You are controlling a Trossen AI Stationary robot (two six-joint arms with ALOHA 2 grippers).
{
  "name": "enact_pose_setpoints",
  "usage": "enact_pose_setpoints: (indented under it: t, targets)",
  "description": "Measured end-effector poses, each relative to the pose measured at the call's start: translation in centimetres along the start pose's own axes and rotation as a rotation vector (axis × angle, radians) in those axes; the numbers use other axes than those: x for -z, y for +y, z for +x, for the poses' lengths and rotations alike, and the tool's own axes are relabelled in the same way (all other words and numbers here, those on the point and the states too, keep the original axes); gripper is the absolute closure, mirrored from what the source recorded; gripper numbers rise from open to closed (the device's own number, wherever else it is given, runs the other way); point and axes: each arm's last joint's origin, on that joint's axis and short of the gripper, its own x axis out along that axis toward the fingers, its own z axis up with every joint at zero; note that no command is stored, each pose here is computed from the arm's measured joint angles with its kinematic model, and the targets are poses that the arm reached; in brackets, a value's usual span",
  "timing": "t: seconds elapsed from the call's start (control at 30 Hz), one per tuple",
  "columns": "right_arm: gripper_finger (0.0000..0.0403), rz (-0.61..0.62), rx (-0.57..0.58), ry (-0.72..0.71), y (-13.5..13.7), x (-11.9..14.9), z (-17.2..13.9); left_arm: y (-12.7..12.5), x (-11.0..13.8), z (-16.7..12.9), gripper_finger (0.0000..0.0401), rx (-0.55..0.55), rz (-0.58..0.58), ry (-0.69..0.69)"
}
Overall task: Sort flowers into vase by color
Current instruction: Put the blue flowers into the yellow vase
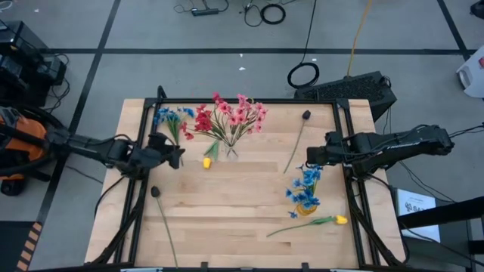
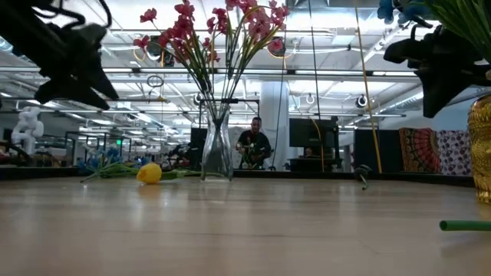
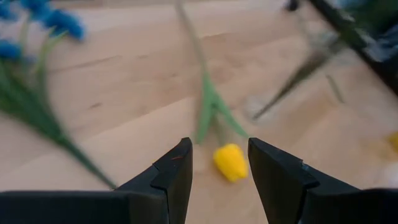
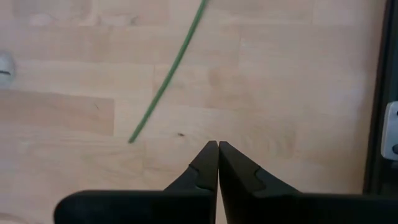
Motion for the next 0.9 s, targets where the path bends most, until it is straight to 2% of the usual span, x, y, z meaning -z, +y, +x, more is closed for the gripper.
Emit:
enact_pose_setpoints:
  t: [0.37,0.7,0.9]
  targets:
    - [0.0399,0.016,-0.019,-0.003,0.2,0.0,0.0,2.9,-2.6,3.8,0.0239,-0.275,-0.194,0.114]
    - [0.0399,-0.081,-0.059,-0.004,0.6,0.0,0.0,6.1,-3.5,7.8,0.0239,-0.502,-0.366,0.268]
    - [0.0399,-0.147,-0.062,-0.006,0.6,0.0,0.0,6.9,-4.1,9.6,0.0239,-0.523,-0.405,0.243]
